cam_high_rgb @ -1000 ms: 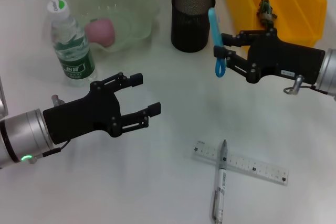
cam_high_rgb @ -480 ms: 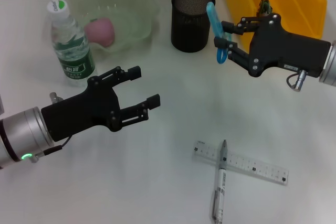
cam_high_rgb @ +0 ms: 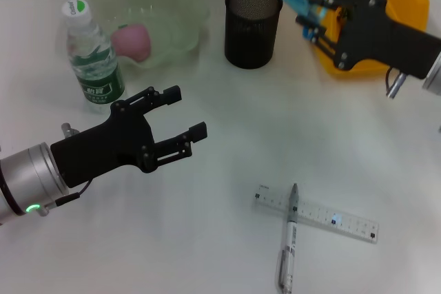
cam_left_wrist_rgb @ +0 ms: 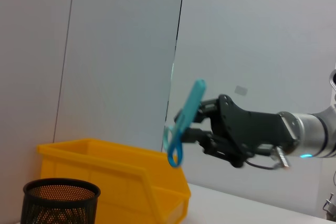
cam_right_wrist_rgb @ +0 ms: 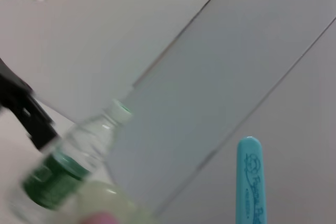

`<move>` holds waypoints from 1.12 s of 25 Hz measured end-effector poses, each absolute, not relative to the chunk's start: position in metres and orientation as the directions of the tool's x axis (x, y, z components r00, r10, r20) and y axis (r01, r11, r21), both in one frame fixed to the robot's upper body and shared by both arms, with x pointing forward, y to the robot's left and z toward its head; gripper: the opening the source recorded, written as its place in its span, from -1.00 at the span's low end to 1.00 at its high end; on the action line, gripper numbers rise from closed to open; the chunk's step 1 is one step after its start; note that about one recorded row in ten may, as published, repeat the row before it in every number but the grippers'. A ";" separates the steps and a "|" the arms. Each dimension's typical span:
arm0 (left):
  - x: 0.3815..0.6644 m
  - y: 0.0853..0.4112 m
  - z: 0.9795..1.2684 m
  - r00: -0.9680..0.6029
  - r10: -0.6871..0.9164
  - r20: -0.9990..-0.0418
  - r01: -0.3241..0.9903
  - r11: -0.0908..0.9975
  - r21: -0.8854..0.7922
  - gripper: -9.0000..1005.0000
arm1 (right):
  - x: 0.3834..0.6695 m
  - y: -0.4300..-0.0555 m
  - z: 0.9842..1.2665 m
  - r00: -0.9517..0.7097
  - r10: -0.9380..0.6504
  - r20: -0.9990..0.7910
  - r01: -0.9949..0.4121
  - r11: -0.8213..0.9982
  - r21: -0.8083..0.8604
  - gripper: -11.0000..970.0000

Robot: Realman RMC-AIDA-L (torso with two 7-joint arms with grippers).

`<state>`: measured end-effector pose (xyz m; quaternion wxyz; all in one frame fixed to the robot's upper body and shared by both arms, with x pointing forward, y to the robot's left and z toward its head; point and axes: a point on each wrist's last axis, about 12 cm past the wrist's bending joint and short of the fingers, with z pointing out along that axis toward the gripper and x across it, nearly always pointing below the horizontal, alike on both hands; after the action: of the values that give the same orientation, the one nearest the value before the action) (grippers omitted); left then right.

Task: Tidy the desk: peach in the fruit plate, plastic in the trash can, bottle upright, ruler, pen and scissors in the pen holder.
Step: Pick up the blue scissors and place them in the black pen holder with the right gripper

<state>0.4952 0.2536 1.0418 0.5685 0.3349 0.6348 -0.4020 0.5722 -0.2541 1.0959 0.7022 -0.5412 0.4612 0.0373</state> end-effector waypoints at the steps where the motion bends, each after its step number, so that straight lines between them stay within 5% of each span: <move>1: 0.495 0.253 1.042 -0.128 -0.032 -0.991 0.882 0.453 -0.129 0.60 | 0.574 -0.255 1.096 0.586 -0.468 -0.661 -0.520 0.408 -0.750 -0.50; 12: 0.489 0.251 1.034 -0.103 -0.040 -0.994 0.865 0.490 -0.109 0.60 | 0.594 -0.253 1.107 0.718 -0.663 -0.210 -0.190 0.104 -0.976 -0.50; 28: 0.487 0.245 1.031 -0.110 -0.041 -0.993 0.861 0.495 -0.116 0.60 | 0.623 -0.240 1.125 0.655 -0.680 0.329 0.148 -0.311 -0.939 -0.50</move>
<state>0.4873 0.2455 1.0305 0.5846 0.3217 0.6370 -0.3860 0.6229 -0.2400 1.1250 0.5570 -0.7193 0.1850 -0.3716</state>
